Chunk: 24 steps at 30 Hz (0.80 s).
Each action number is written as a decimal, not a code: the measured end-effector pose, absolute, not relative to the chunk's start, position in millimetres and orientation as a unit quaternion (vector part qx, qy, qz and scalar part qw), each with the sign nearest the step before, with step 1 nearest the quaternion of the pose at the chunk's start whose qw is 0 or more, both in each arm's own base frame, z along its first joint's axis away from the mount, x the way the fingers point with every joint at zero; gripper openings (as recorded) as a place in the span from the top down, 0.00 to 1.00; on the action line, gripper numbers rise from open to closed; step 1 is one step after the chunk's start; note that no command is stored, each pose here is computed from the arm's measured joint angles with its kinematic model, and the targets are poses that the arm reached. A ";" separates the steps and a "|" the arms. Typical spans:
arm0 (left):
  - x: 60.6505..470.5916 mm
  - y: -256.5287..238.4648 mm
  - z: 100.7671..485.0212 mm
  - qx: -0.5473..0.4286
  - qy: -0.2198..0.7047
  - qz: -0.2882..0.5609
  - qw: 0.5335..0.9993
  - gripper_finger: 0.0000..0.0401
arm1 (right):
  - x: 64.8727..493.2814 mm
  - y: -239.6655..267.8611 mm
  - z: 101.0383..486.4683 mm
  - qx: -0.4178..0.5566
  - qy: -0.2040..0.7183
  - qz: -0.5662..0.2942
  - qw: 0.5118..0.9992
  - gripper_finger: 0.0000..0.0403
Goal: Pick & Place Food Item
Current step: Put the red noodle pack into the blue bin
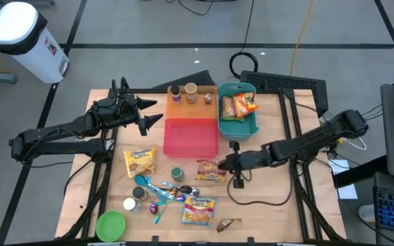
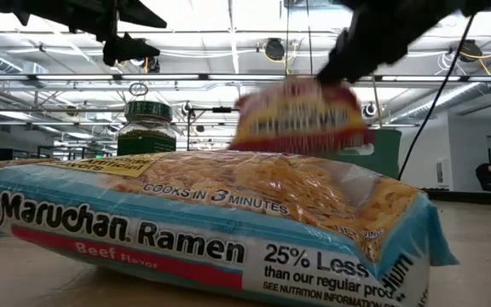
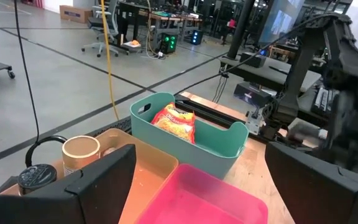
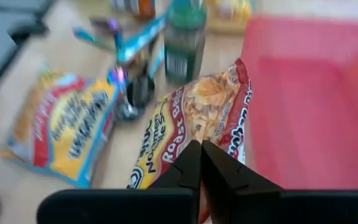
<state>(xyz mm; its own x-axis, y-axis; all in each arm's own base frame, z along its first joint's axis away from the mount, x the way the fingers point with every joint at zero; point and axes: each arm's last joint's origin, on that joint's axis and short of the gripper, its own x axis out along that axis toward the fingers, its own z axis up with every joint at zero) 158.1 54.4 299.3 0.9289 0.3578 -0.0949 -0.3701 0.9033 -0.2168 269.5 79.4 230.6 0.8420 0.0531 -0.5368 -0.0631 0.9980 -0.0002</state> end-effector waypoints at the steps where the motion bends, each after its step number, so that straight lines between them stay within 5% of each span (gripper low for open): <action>1: 158.1 54.4 299.3 -0.116 0.026 0.187 0.975 0.10 | 265.5 78.1 238.3 -0.010 0.266 0.032 0.963 1.00; 6: 158.1 54.4 299.3 -0.116 0.026 0.187 0.975 0.10 | 244.1 68.9 274.2 -0.038 0.195 0.004 0.980 1.00; 13: 158.1 54.4 299.3 -0.116 0.026 0.187 0.975 0.10 | 208.0 48.7 310.0 -0.093 0.131 -0.142 0.977 1.00; 24: 158.0 54.4 299.4 -0.116 0.026 0.187 0.975 0.10 | 183.8 -3.3 294.4 -0.147 0.197 -0.351 0.903 1.00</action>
